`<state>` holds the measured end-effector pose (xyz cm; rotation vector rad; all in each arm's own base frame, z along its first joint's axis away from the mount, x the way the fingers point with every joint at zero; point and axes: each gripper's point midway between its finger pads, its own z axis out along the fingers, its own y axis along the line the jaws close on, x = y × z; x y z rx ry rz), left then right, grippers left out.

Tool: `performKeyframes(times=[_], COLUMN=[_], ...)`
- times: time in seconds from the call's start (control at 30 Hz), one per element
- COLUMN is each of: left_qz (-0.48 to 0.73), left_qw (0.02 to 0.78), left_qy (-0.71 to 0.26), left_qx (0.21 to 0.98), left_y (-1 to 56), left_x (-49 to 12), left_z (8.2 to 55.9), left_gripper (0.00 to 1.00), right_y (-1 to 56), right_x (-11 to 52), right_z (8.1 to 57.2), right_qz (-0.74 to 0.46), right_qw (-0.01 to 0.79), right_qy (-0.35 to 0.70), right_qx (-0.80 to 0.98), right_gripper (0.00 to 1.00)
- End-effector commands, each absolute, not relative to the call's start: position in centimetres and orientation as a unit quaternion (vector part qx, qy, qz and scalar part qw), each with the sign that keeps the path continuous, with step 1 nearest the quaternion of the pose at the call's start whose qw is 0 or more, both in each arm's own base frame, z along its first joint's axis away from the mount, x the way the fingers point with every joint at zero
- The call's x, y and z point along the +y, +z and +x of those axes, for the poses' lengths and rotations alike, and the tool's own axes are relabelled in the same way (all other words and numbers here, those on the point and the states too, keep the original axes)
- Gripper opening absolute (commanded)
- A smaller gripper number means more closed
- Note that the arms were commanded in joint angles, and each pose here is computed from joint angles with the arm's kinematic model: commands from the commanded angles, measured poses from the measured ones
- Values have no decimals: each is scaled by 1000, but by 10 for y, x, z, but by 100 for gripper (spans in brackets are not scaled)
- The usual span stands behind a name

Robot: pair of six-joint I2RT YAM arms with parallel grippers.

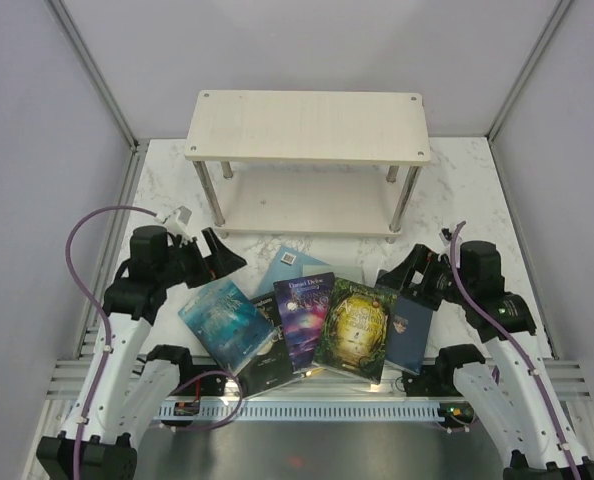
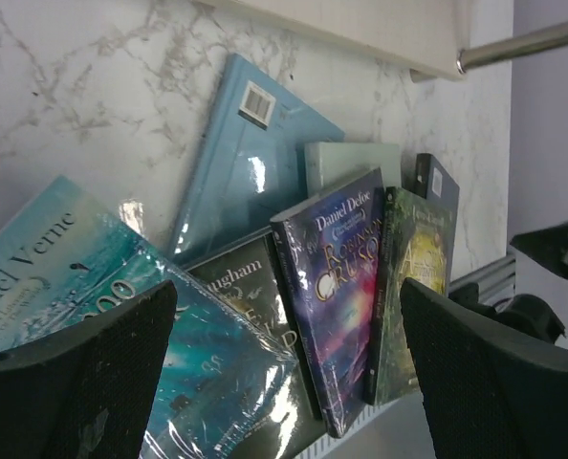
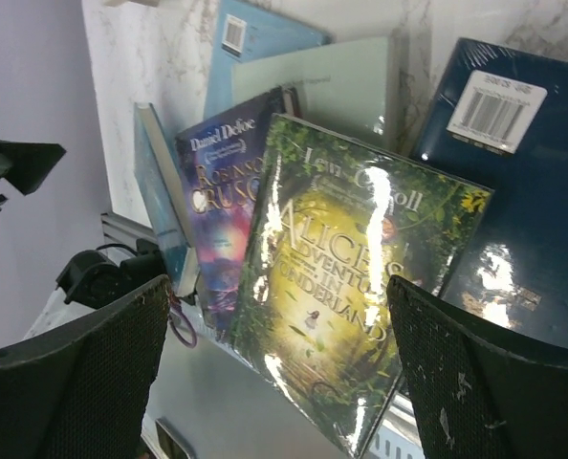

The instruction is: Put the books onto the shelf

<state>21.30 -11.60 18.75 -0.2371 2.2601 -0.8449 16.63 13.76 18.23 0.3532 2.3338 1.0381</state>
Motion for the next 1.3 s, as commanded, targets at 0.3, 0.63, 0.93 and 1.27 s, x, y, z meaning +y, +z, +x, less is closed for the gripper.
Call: performKeyframes(times=[0.3, 0.63, 0.93, 1.27], left_qz=[82, 134, 118, 106], left_qw=[243, 160, 91, 66], left_qy=[-395, -419, -471, -516], left_qx=[882, 884, 870, 848], left_y=[194, 150, 109, 103], left_x=[-257, -316, -341, -350], left_z=[176, 156, 134, 125], left_gripper=[100, 100, 100, 100], right_y=[100, 69, 54, 58], right_x=[132, 136, 152, 160], right_z=[142, 128, 128, 136], right_qz=[186, 218, 244, 243], right_qw=[170, 127, 110, 111], right_qy=[344, 352, 412, 446], right_qx=[905, 901, 871, 854], right_gripper=[94, 93, 90, 65])
